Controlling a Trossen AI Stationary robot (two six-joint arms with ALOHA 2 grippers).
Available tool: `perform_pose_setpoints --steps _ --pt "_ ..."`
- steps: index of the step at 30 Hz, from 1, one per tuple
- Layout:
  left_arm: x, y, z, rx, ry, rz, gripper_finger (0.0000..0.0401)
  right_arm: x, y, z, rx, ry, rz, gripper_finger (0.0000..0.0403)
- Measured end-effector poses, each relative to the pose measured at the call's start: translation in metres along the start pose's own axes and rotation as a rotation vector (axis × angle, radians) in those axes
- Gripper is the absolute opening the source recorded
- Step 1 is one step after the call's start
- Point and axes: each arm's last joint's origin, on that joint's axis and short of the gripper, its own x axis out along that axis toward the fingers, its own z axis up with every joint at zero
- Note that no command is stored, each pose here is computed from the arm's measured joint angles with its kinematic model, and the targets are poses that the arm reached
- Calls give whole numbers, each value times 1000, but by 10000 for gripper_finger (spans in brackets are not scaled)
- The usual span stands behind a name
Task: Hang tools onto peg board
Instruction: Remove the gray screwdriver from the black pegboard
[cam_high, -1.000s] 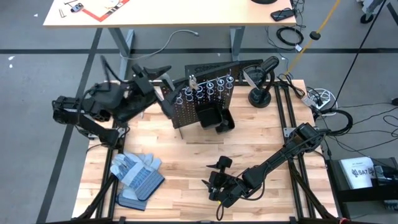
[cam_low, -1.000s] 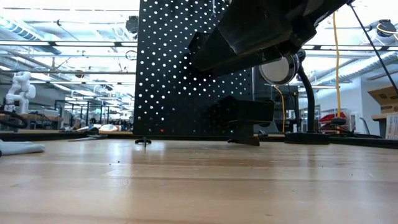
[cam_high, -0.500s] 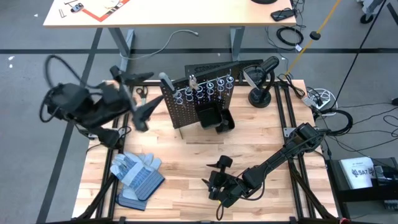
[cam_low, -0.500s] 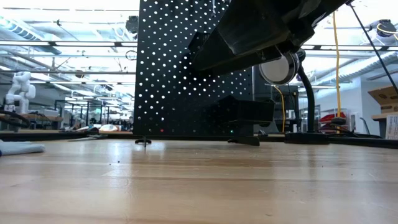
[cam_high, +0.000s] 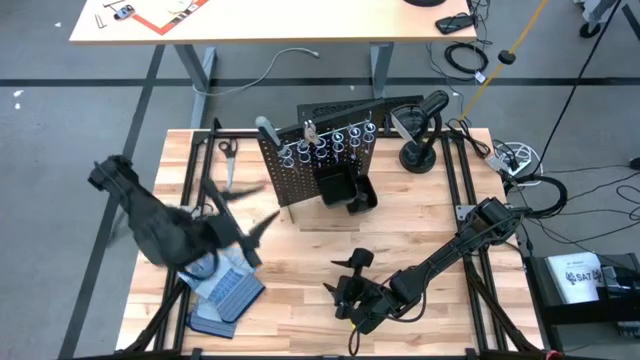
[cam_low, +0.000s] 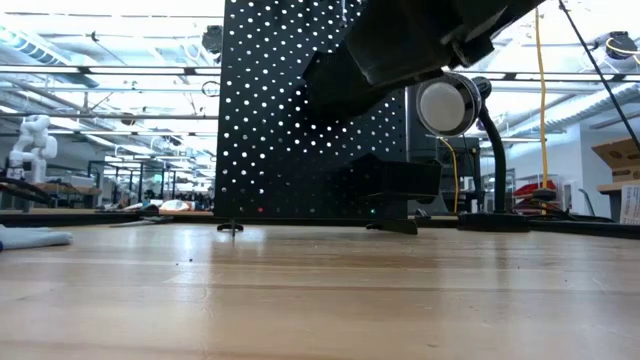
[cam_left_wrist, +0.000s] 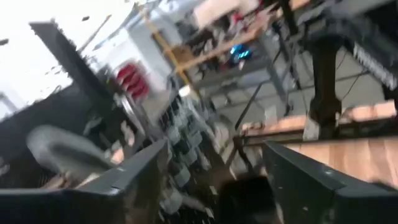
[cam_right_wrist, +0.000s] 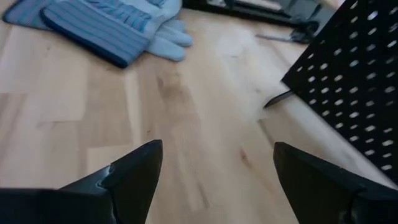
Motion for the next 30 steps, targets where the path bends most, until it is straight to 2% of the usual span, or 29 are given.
perform_pose_setpoints --steps 4,7,10,16,22,25,30 --pt "1 -43 -41 -72 64 53 189 1 -2 5 -42 -36 -55 301" --pt "1 -66 -75 -117 92 83 105 0 -3 13 -70 -63 -95 301" --pt "-2 -81 -101 -211 100 66 22 -2 -3 24 -116 -102 -172 301" --pt "-4 -103 -149 -354 130 55 6 -8 -7 51 -222 -155 -367 299" --pt "-6 -116 -188 -464 144 94 9 -16 -16 82 -374 -136 -650 299" --pt "-6 -122 -201 -510 149 103 10 -17 -23 95 -385 -124 -664 299" --pt "-5 -129 -209 -495 156 107 10 -15 -41 117 -326 -118 -696 298"
